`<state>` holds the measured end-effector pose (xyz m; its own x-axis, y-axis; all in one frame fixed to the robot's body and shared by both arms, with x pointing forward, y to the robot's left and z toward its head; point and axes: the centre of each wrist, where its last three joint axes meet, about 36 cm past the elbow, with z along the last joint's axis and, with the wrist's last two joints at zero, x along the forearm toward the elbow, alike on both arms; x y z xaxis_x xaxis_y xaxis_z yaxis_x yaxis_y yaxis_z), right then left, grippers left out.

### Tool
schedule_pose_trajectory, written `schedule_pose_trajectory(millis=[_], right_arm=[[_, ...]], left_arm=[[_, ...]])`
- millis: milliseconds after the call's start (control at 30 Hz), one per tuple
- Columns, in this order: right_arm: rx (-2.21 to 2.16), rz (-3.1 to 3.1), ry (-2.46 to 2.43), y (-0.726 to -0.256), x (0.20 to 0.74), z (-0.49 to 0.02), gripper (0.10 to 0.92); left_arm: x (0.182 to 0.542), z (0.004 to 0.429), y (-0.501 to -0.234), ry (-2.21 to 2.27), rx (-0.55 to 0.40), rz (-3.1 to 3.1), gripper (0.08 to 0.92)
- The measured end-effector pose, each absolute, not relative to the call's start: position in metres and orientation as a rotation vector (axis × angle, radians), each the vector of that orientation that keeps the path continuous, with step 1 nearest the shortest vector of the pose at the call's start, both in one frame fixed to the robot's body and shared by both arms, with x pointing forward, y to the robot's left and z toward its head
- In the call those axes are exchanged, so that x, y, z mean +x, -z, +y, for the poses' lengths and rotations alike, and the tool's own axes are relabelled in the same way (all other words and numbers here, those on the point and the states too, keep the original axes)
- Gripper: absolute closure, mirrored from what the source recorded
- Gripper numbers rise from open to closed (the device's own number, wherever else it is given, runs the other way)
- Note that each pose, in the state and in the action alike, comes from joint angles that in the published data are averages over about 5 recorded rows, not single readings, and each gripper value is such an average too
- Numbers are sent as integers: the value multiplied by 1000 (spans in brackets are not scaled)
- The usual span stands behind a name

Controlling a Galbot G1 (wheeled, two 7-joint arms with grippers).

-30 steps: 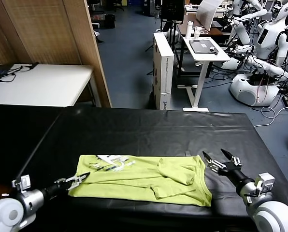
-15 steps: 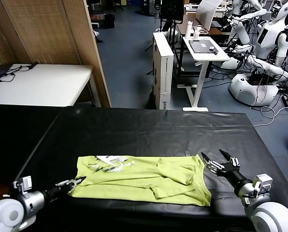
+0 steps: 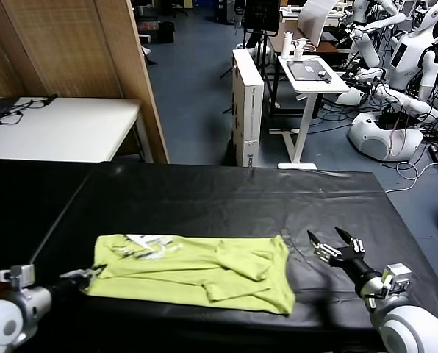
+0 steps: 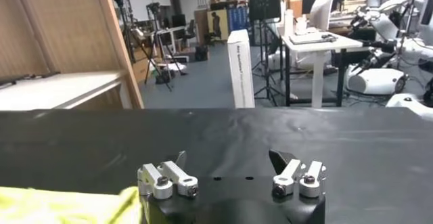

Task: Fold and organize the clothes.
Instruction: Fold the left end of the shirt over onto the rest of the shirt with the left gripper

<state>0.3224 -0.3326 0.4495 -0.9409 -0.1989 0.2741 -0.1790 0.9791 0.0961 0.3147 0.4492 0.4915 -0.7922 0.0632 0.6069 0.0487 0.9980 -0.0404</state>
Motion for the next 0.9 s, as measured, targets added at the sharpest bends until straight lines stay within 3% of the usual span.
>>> schedule_pose_trajectory(millis=[233, 600, 900], right_arm=[[237, -2836, 83, -444, 314, -334, 115], [168, -2832, 51, -440, 293, -334, 115], [148, -2819, 51, -433, 286, -331, 115]], left_arm=[[308, 422, -500, -164, -114, -2495, 811], [303, 323, -495, -509, -422, -2462, 811], [308, 258, -474, -571, -564, -2401, 811]])
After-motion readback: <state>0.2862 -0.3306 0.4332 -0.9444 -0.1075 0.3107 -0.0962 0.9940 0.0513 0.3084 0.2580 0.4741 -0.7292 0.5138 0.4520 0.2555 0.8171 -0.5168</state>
